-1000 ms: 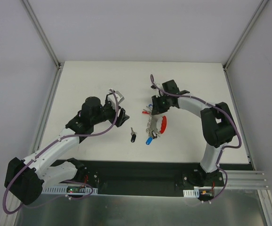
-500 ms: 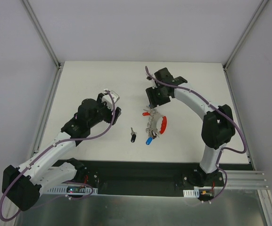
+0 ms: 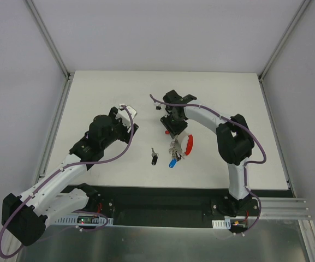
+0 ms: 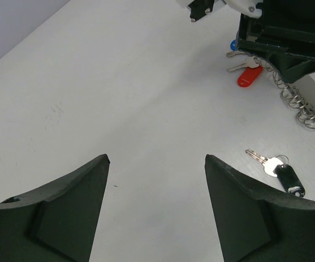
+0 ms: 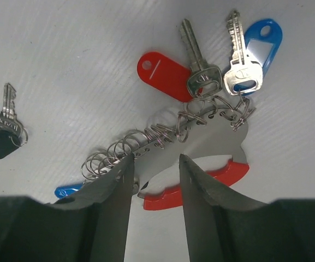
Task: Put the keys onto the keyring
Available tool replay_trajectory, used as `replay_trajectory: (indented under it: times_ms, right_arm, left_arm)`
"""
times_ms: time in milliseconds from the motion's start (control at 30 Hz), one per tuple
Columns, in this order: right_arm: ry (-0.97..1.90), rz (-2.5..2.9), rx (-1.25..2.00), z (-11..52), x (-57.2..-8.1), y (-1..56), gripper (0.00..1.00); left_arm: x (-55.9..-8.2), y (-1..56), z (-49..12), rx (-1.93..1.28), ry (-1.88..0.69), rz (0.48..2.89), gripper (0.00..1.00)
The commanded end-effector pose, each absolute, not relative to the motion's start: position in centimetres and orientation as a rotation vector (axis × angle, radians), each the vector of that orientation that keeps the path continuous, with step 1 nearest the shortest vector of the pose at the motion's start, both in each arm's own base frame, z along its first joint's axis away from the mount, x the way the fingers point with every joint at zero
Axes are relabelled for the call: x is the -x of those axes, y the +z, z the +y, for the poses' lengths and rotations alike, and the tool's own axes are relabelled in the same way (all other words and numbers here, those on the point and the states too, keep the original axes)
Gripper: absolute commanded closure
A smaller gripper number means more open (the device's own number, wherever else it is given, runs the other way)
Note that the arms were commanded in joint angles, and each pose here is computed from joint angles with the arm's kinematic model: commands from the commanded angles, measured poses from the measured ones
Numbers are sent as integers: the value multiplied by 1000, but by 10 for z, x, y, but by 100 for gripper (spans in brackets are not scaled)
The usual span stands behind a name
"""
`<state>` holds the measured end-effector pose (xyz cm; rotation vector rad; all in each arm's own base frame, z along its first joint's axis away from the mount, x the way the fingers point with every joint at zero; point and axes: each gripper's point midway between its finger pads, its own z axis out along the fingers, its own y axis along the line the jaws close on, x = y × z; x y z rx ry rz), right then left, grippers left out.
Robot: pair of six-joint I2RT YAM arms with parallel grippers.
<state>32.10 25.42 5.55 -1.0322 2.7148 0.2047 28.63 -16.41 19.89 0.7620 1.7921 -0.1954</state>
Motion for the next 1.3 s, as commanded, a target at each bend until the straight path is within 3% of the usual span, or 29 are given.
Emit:
replay_trajectory:
  times_ms: [0, 367, 467, 833, 1167, 1267]
  right_arm:
    - [236, 2675, 1180, 260, -316, 64, 59]
    - [251, 2672, 1235, 260, -315, 43, 64]
    - [262, 2684, 1248, 261, -314, 36, 69]
    - [219, 2694, 1264, 254, -314, 24, 69]
    - [285, 2638, 1246, 260, -316, 43, 97]
    - [321, 2592, 1230, 263, -318, 57, 99]
  left_arm:
    - [-288, 211, -157, -751, -152, 1754, 29]
    - [-287, 207, -162, -776, -160, 1755, 28]
    - [-286, 206, -162, -780, -160, 1759, 28]
    - [-287, 201, -163, -791, -158, 1767, 28]
    - [-287, 201, -166, -802, -171, 1768, 28]
    - [-286, 200, -168, -805, -183, 1771, 28]
